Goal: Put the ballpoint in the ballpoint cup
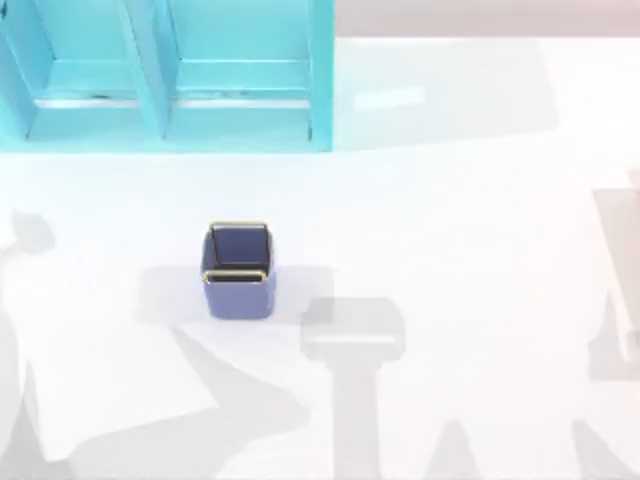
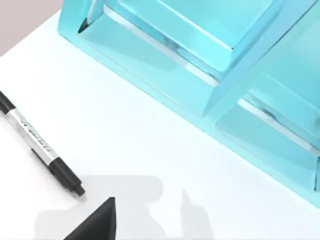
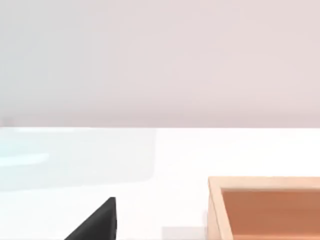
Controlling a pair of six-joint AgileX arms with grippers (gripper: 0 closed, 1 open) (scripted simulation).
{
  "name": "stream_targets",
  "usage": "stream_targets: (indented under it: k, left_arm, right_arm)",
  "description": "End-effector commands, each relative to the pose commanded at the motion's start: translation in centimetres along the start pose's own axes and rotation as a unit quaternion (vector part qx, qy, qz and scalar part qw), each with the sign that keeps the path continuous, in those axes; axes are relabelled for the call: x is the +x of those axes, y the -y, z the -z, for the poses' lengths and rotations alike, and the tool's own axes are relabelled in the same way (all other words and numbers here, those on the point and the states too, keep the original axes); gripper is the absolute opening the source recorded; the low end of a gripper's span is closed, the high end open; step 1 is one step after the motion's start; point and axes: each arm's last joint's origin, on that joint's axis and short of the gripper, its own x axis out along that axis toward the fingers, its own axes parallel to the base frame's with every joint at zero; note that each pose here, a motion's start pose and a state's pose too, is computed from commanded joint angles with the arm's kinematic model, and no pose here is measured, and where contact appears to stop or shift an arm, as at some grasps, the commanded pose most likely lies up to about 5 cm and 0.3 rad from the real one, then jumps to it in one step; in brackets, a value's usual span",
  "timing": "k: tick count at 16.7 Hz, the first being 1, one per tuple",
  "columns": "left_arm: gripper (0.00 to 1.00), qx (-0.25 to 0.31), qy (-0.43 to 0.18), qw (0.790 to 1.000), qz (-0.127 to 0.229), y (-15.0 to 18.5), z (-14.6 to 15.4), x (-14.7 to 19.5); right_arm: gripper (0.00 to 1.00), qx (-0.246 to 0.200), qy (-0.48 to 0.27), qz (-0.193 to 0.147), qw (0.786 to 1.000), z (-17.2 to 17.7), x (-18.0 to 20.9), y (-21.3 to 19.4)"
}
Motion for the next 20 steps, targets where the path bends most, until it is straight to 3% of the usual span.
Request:
stream_targets:
  k: [3, 6, 12, 15, 20]
  left_arm:
    - [1.0, -0.085, -0.04, 0.995, -0.02, -2.0, -4.6, 3.6]
    - [1.0, -0.173, -0.1, 0.979, -0.043, -5.7, -6.9, 8.3]
    - [1.0, -0.322, -0.232, 0.915, -0.079, -13.4, -5.0, 16.1]
    - [1.0, -0.352, -0.263, 0.894, -0.084, -14.9, -3.9, 17.3]
    - [1.0, -0.352, -0.266, 0.894, -0.084, -14.8, -3.7, 17.4]
  right_arm:
    - [1.0, 0.0, 0.0, 0.0, 1.0, 0.0, 0.0, 0.0]
    - [1.0, 0.0, 0.0, 0.0, 1.0, 0.0, 0.0, 0.0]
    - [1.0, 0.0, 0.0, 0.0, 1.0, 0.0, 0.0, 0.0]
    - [1.0, 0.0, 0.0, 0.0, 1.0, 0.0, 0.0, 0.0]
    - [1.0, 0.0, 0.0, 0.0, 1.0, 0.0, 0.0, 0.0]
